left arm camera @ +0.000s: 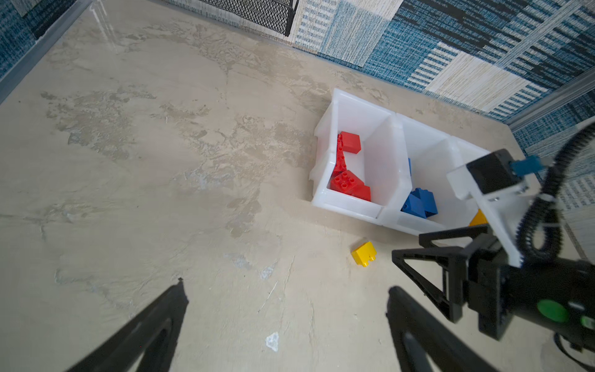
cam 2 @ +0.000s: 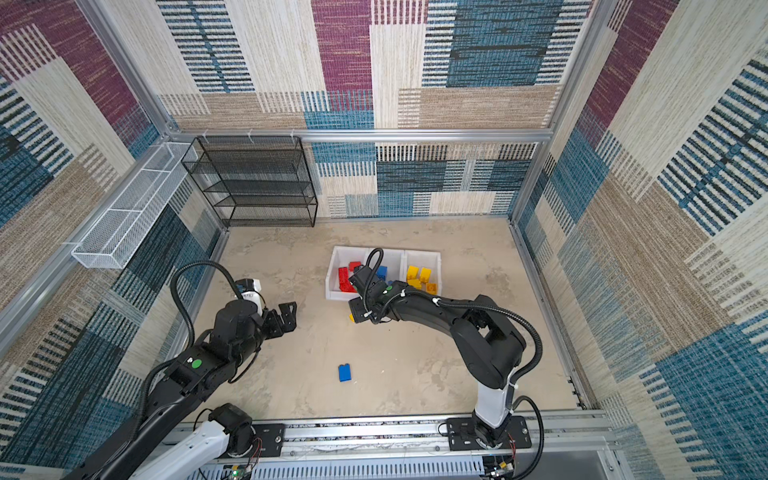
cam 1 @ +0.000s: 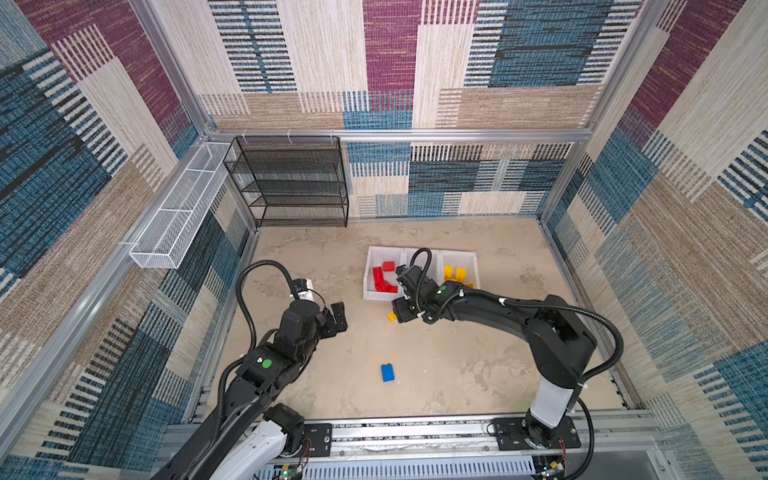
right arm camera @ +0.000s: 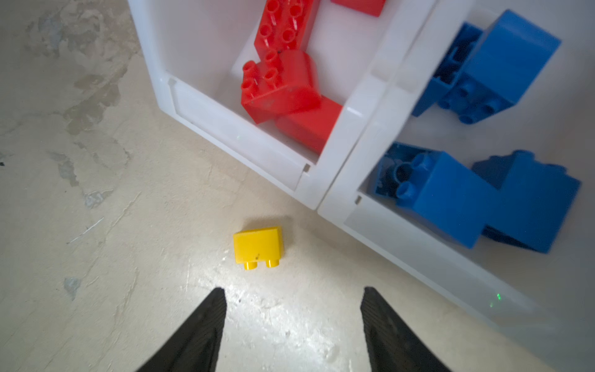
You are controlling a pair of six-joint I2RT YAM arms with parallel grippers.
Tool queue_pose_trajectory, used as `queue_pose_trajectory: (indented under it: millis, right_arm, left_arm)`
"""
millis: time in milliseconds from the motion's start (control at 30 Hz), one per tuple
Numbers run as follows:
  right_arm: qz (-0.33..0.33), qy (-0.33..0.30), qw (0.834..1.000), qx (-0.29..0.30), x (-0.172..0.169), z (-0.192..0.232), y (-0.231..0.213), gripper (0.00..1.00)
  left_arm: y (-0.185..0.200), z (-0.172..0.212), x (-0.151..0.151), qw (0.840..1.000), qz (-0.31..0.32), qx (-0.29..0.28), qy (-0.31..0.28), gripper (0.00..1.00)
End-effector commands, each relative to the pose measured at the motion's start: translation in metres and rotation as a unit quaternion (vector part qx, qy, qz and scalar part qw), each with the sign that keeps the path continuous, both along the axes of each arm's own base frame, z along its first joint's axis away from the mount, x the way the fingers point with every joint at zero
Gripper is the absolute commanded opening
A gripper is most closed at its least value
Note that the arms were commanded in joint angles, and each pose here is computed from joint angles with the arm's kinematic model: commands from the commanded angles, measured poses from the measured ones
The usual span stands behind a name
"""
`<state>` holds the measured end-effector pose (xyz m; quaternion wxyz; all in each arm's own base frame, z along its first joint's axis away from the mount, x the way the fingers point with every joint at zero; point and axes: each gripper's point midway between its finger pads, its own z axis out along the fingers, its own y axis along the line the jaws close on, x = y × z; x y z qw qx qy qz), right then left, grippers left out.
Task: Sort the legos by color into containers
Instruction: 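Withdraw the left arm while the right gripper grasps the small yellow brick, then carry the small yellow brick with the right gripper into the yellow compartment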
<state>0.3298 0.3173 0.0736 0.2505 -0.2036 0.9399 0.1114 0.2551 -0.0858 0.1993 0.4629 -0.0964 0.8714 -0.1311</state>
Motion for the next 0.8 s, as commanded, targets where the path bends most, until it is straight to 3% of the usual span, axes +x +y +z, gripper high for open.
queue_pose_trajectory:
  millis: [0,367,767]
  right_arm:
    - [0.032,0.0,0.999,-0.004,0.003,-0.008,0.016,0.68]
    - [0.052,0.02,0.997,-0.044,0.007,-0.044,0.031,0.6]
    - [0.049,0.024,0.997,-0.059,-0.004,-0.051,0.026,0.38]
  left_arm:
    - [0.003,-0.009,-0.008,1.0,0.011,-0.017,0.016,0.99]
    - [-0.003,-0.019,-0.015,0.999,-0.005,-0.038,0.031,0.97]
    - [-0.005,-0.025,-0.014,0.998,-0.003,-0.041,0.037,0.96]
